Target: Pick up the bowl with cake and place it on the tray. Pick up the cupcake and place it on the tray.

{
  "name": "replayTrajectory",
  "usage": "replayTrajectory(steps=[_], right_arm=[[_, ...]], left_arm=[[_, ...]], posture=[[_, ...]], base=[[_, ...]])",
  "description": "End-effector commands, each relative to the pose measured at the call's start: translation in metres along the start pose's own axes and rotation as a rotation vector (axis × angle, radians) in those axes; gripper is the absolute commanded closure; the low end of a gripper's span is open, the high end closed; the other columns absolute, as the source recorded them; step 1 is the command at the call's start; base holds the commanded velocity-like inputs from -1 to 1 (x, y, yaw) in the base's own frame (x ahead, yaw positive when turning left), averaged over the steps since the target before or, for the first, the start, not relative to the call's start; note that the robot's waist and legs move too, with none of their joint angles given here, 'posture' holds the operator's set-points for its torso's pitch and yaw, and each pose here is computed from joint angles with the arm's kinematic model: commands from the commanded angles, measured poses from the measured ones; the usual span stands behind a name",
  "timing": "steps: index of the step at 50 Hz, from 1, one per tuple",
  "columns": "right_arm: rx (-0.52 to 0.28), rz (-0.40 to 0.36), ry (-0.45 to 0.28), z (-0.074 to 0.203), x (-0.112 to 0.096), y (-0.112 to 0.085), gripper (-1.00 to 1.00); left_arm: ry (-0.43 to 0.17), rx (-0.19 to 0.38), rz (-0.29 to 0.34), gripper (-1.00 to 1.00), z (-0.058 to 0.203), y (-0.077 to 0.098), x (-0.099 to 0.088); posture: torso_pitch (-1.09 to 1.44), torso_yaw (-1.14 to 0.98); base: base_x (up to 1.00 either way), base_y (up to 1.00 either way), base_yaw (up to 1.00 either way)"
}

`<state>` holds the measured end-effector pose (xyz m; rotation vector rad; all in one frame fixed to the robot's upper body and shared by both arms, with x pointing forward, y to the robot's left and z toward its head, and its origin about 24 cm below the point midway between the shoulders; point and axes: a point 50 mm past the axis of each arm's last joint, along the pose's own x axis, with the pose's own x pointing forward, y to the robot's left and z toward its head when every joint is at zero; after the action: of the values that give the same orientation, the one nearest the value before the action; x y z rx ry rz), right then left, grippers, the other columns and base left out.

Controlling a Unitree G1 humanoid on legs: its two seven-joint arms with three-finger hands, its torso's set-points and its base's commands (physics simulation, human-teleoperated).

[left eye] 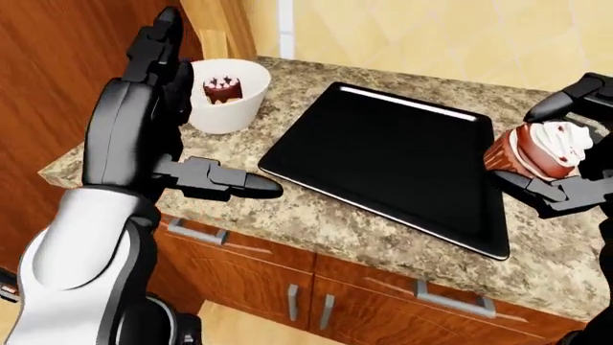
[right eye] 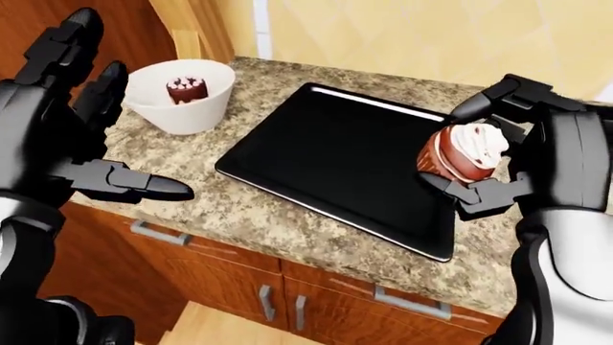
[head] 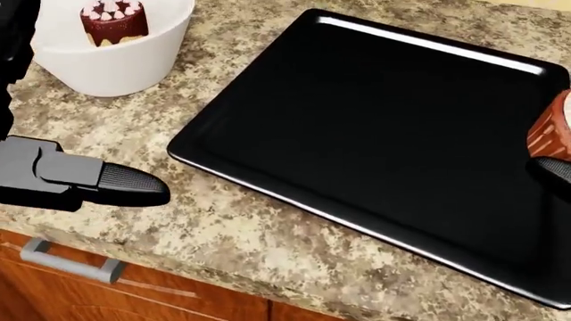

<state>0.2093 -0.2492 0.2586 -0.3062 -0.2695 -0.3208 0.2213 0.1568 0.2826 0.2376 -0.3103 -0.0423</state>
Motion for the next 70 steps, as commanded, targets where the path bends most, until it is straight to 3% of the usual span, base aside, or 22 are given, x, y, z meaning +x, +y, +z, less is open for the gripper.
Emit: replayTrajectory(steps=[1, 22, 32, 39, 50, 51, 55, 61, 70], right_arm=[[-0.016, -0.033, -0.080, 0.013, -0.002, -0.005, 1.00], [-0.024, -0.026, -0.091, 0.012, -0.002, -0.003, 1.00], [-0.022, -0.036, -0.096, 0.014, -0.004, -0.007, 1.00], [-0.022, -0.034, -0.098, 0.017, -0.004, -0.006, 1.00], [-0.022, -0.033, -0.099, 0.018, -0.002, -0.004, 1.00], [-0.020, -0.033, -0.099, 0.018, -0.002, -0.004, 1.00], [-0.018, -0.034, -0.099, 0.018, -0.002, -0.005, 1.00], [-0.015, -0.034, -0.098, 0.018, -0.003, -0.004, 1.00], [-0.009, -0.038, -0.096, 0.017, -0.003, -0.005, 1.00]], left_arm=[[-0.075, 0.012, 0.016, -1.00, 0.011, 0.002, -0.002], [-0.083, 0.036, 0.024, -1.00, 0.020, 0.005, 0.001], [-0.082, 0.092, 0.003, -1.00, 0.031, -0.003, 0.027], [-0.068, 0.149, 0.001, -1.00, 0.037, -0.003, 0.052], [-0.029, 0.260, 0.019, -1.00, 0.030, 0.000, 0.074], [-0.015, 0.296, 0.032, -1.00, 0.026, 0.002, 0.080], [0.004, 0.346, 0.084, -1.00, 0.026, 0.011, 0.088], [-0.019, 0.469, 0.179, -1.00, 0.027, 0.021, 0.096], [0.019, 0.520, 0.199, -1.00, 0.008, 0.028, 0.111]], posture=[[0.00, 0.00], [0.00, 0.00], [0.00, 0.00], [0.00, 0.00], [0.00, 0.00], [0.00, 0.00], [0.00, 0.00], [0.00, 0.00], [0.00, 0.00]], base=[[0.00, -0.49, 0.00], [0.00, -0.16, 0.00], [0.00, 0.00, 0.00], [0.00, 0.00, 0.00], [0.00, 0.00, 0.00], [0.00, 0.00, 0.00], [0.00, 0.00, 0.00], [0.00, 0.00, 0.00], [0.00, 0.00, 0.00]])
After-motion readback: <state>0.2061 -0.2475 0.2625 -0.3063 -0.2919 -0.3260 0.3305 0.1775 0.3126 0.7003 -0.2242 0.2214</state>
